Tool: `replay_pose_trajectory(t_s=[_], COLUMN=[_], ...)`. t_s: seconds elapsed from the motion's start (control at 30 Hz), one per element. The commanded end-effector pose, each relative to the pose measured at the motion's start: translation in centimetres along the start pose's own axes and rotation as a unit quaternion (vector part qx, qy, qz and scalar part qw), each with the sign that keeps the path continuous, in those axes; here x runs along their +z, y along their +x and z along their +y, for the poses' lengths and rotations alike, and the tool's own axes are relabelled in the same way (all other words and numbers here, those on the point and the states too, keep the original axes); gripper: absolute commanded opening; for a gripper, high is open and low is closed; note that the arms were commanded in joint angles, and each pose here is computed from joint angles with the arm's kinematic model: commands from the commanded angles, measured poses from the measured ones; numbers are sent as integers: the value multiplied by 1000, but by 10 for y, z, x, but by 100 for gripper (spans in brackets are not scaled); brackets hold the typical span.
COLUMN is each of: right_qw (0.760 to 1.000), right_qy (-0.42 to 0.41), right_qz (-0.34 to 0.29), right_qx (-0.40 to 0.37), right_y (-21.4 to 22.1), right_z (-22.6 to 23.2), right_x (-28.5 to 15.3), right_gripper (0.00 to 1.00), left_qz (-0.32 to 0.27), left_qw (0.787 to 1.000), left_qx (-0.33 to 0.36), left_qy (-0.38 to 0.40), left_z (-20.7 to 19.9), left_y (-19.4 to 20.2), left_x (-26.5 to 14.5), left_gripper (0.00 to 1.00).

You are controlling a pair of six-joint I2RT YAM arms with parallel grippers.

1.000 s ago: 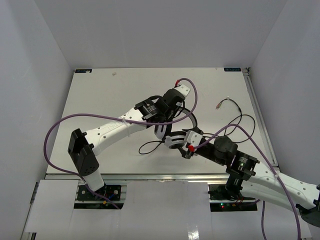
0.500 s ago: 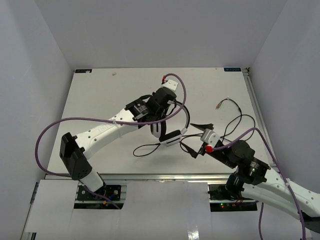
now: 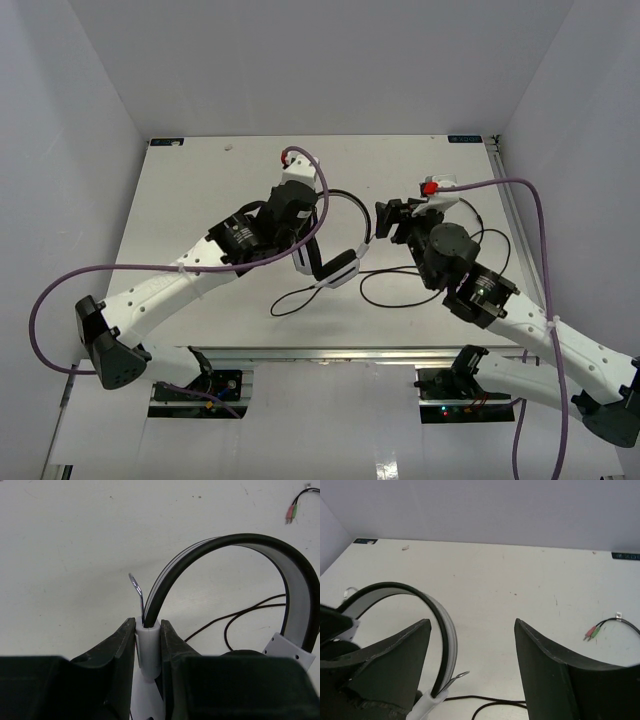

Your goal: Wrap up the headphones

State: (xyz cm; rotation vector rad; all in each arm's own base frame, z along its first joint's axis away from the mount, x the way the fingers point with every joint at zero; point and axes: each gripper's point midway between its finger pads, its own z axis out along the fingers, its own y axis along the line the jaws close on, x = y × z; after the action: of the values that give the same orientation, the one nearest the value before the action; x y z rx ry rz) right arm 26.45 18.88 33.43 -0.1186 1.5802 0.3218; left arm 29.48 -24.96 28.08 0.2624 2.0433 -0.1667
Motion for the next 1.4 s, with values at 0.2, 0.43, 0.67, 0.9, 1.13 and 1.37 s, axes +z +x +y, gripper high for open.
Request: replay_pose_trajectory(t_s=[0.2,0.43,0.67,0.9,1.13,1.37], right_qw=[990,986,986,982,980,978], right_qy=[4,-19,-16,-40,-55,-50], right_qz=[101,80,73,100,113,136], right_qx=[98,145,150,158,154,150], right_y=[61,64,61,75,92,118], right_z=[14,26,23,41,58,62], right_x=[42,46,44,44,45,47], right_gripper=[68,70,72,76,78,73], left_qz=[-66,-58,-59,-63,-61,-66], left_qw=[994,994,992,990,988,986], left_qx=[-85,-90,-97,-110,-116,-127], left_qy=[-15,-33,-49,-68,-79,-83], left_z=[15,17,20,23,23,24], left_y=[-27,-14,-12,-12,-7,-8], left_x=[-19,-9,-4,0,6,6], left_gripper=[0,0,0,0,0,0])
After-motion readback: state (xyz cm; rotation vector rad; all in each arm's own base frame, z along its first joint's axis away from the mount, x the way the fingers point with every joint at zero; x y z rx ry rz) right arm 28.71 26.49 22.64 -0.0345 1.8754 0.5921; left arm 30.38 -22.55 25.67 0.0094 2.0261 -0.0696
